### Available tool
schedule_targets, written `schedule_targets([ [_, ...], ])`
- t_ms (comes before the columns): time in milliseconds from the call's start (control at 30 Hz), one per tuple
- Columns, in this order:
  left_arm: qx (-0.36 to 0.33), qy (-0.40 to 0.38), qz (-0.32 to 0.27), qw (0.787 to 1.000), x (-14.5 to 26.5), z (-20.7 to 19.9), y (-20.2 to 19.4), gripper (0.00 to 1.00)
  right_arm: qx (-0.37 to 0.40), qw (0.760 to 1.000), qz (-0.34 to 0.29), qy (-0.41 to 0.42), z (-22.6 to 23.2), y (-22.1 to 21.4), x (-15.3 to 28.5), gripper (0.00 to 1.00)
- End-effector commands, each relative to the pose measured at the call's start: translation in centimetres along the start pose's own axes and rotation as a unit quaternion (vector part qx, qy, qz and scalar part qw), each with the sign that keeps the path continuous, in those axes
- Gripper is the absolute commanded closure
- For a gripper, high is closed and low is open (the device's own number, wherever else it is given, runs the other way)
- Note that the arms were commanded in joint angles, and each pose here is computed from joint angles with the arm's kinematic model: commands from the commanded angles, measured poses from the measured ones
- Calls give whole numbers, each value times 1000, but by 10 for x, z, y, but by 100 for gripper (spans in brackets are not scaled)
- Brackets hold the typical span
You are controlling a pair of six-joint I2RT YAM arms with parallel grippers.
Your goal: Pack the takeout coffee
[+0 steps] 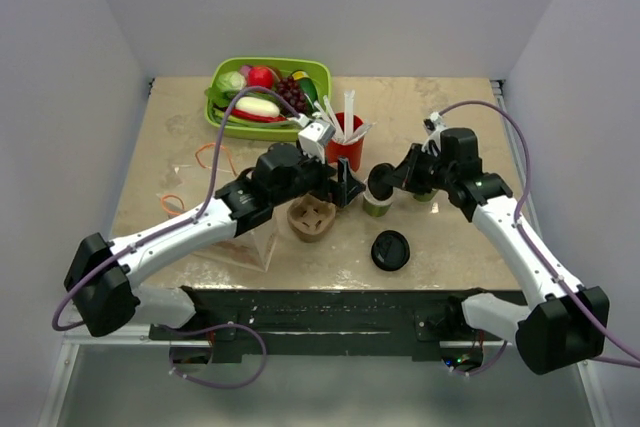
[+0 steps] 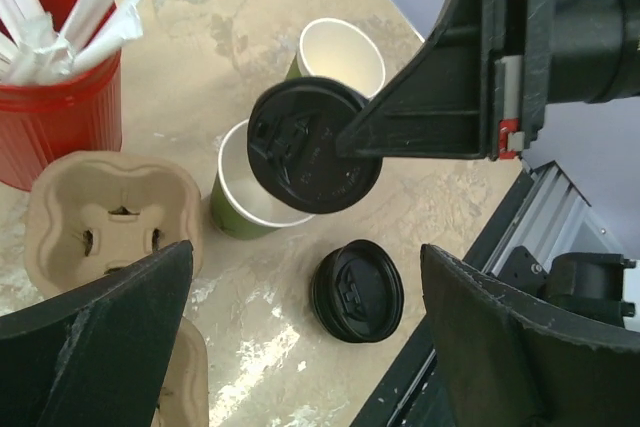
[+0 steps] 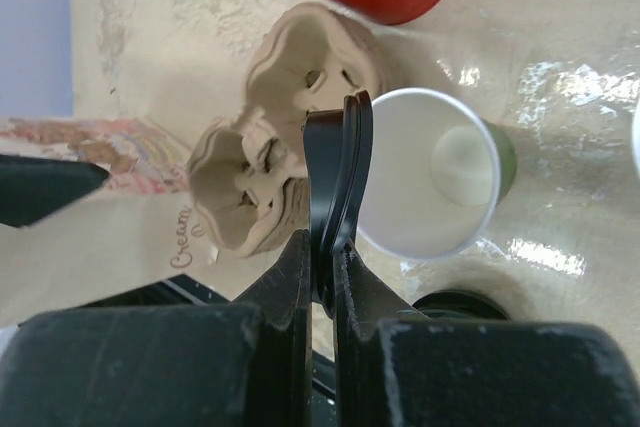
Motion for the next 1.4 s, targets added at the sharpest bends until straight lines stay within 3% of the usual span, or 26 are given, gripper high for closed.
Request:
schedule_targets([
  [0, 28, 9, -24, 999, -20, -4, 3, 0, -16, 999, -36, 8, -5, 11, -5, 97],
  [133, 52, 17, -9, 998, -32, -1, -8, 0, -29, 999, -8, 20, -13, 2, -13, 97],
  [667, 111, 11, -1, 994, -56, 6, -28, 0, -44, 999, -1, -27, -31, -1, -22, 87],
  [833, 112, 6, 6, 994, -62, 6, -31, 0, -46, 998, 12, -32, -34, -2, -25, 82],
  [1167, 112, 20, 13, 993, -67, 9, -35, 0, -46, 997, 0, -63, -36, 3, -18, 61],
  [1367, 106, 37, 14, 994, -72, 7, -34, 0, -46, 995, 3, -84, -39, 3, -17, 57],
])
Point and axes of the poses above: each gripper's point midway between its finger pads, its own x axis back along the fingers, its own z axis along the line the jaws close on, y = z × x, the point moved 8 cm from there along x, back along the fingers, and after that the axes turned 7 degrees about x, right-handed, at the moved point
